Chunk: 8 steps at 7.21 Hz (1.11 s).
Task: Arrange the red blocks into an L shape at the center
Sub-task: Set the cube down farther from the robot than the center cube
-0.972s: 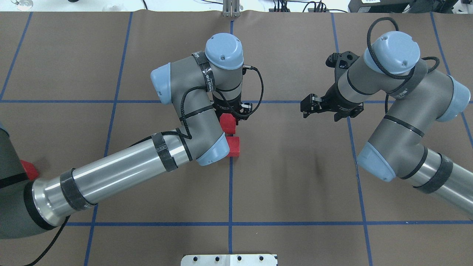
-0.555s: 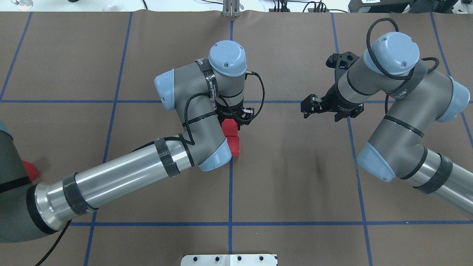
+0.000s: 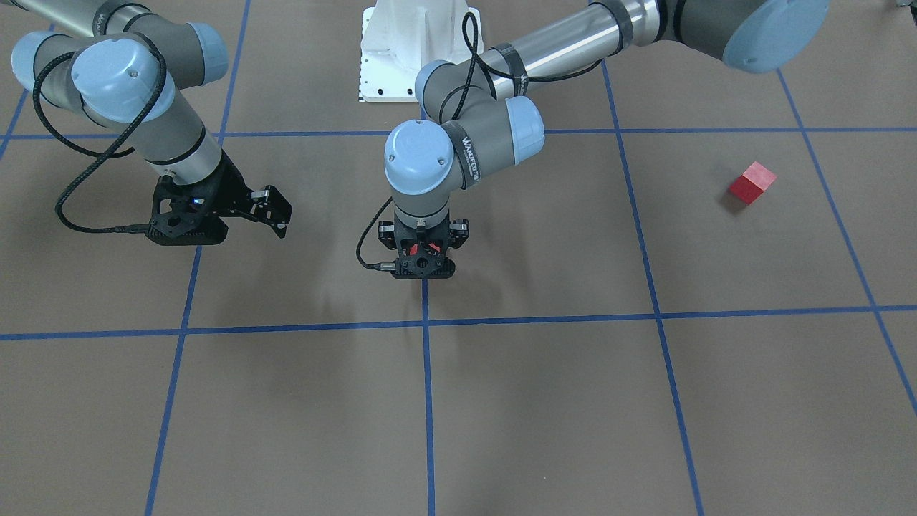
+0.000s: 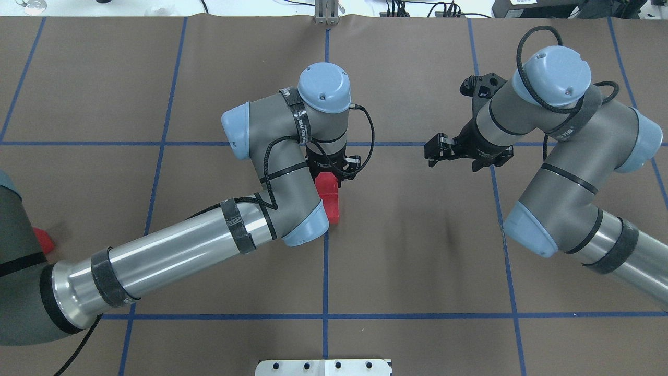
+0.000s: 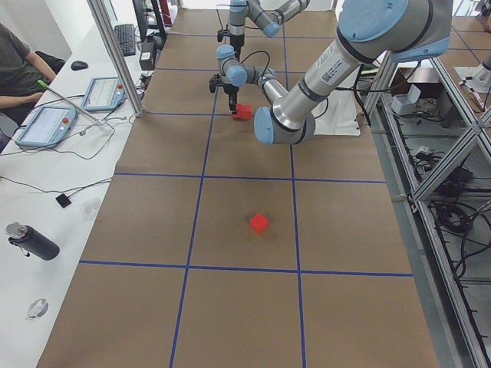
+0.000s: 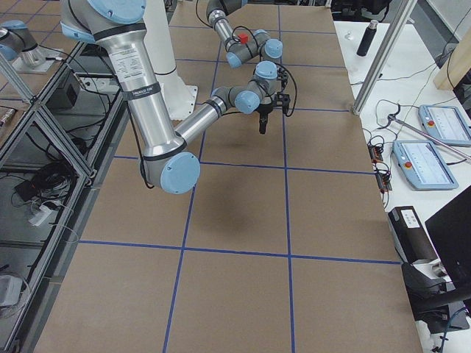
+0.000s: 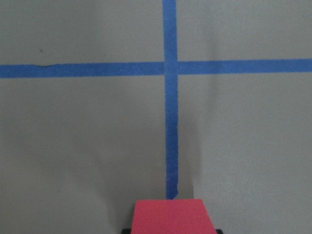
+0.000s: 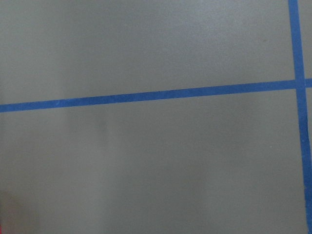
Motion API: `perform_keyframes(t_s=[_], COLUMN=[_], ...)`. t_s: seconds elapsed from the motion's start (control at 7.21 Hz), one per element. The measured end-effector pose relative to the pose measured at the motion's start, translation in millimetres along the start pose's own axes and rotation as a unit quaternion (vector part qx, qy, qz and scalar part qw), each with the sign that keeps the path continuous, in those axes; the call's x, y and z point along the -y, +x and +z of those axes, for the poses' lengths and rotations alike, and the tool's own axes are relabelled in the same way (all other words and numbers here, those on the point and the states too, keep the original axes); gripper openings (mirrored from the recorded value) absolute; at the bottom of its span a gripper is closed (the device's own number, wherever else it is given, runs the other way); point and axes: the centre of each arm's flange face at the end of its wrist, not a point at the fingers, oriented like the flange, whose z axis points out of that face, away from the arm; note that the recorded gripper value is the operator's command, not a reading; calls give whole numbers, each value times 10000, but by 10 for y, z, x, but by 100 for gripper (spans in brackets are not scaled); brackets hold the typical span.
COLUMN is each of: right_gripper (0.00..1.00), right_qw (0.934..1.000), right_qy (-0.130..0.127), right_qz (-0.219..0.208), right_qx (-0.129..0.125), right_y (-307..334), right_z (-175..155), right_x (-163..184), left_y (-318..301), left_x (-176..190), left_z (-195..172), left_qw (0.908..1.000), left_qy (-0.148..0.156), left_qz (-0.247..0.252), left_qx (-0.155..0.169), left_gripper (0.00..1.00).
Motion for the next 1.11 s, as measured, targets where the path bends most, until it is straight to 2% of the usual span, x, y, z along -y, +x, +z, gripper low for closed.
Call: perform_keyframes(t_s=[1.11], right_gripper=[100], right_qw=[10000], right_qy=[-1], right_qz=[1], right_qx=[-2], right_y=[2], right_z=[6], right_x=[2], left_y=[-9], left_x=[13], left_z=[44], left_qw=[10000], left_qy=[-2], left_qz=[-66], left_qx=[-2], left_gripper=[0])
